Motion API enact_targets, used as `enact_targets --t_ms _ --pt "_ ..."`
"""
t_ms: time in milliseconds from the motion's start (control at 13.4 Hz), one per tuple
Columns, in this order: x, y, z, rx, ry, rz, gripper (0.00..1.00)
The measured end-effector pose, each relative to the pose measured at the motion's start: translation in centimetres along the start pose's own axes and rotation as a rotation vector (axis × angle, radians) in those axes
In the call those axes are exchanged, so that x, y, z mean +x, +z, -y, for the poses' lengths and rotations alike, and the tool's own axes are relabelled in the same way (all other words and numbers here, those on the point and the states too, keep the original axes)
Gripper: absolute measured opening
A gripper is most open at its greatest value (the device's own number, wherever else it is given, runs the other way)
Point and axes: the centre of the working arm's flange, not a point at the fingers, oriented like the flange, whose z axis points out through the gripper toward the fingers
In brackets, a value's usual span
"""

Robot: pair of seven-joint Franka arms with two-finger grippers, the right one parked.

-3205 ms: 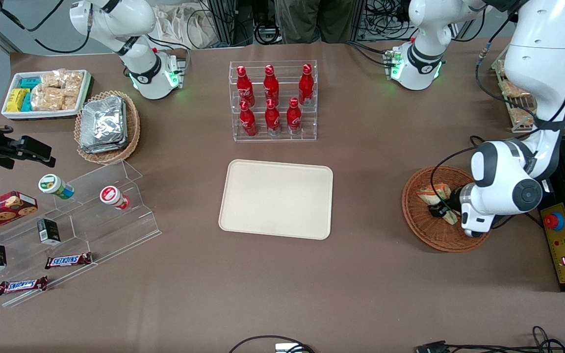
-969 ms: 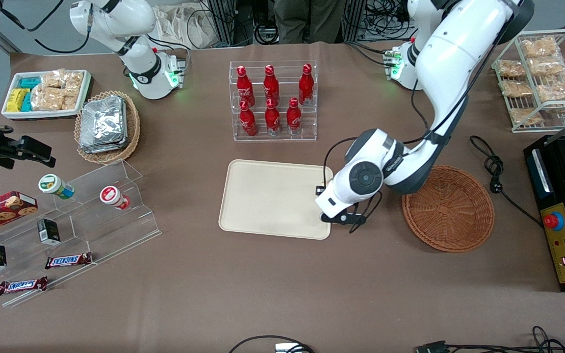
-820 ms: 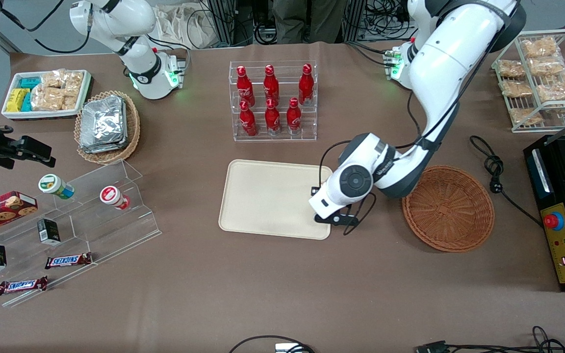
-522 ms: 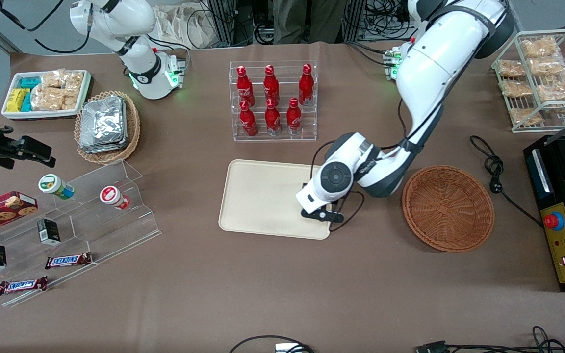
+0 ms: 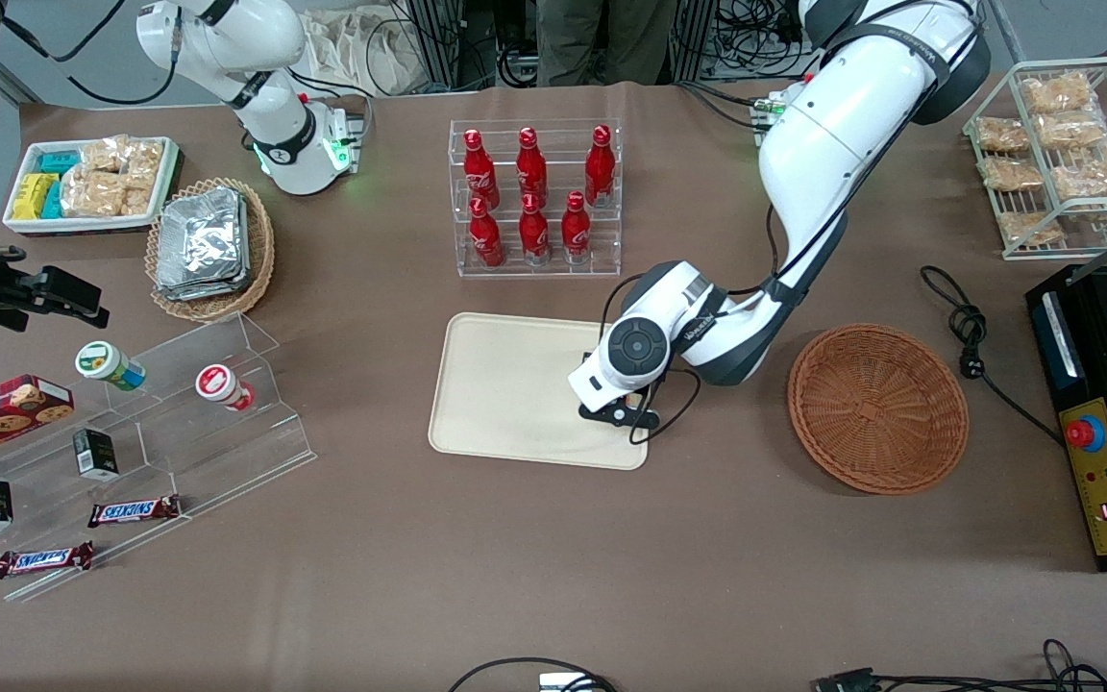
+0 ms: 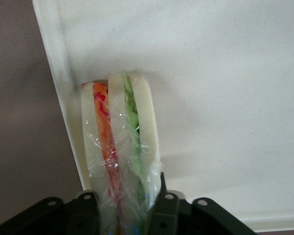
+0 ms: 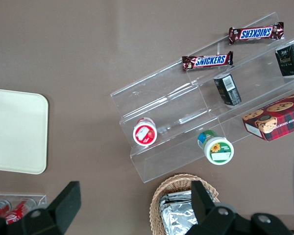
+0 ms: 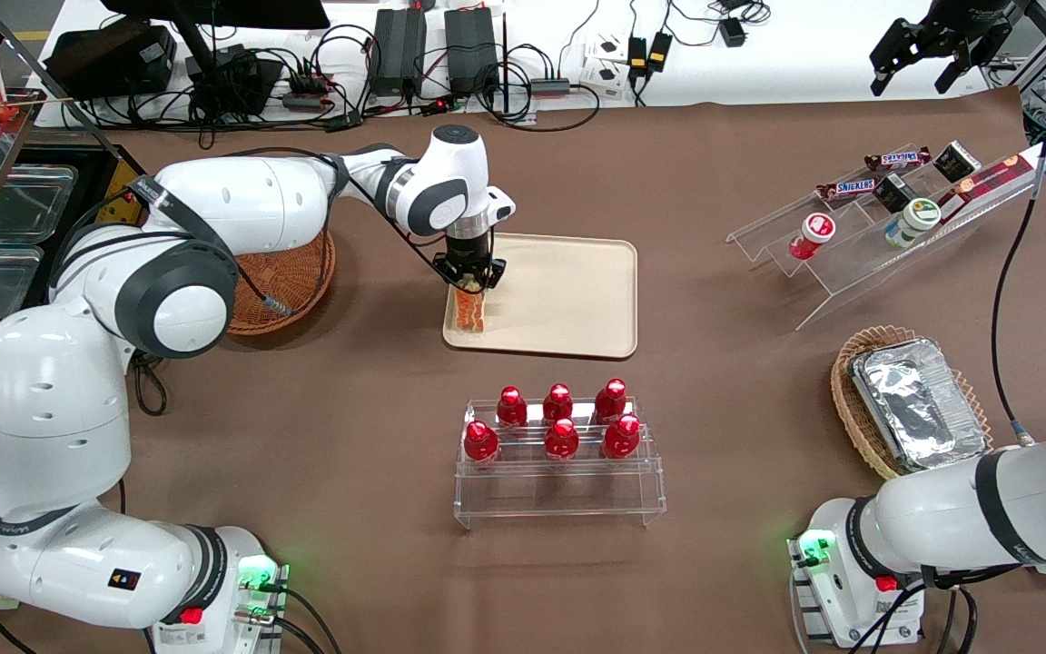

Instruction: Place sandwich from basket to tray

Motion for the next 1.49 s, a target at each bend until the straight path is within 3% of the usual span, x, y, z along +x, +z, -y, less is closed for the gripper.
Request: enact_targets --t_ms 149,373,671,894,1118,1491 --pt "0.0 -0.2 -0.3 0.045 0.007 -0.038 0.66" --pt "0.9 -2.3 0.0 0.053 -0.021 -0.08 0.97" --pt "2.6 -9.8 5.5 0.071 -0.118 -0.075 1.0" --pt "1.3 -18.1 8.7 0.049 -0.194 -0.051 1.0" --pt "-0.6 -26.0 13.9 0.024 -0.25 -0.082 1.0" --pt "-6.5 -35.1 23.5 0.09 -0.283 0.005 1.0"
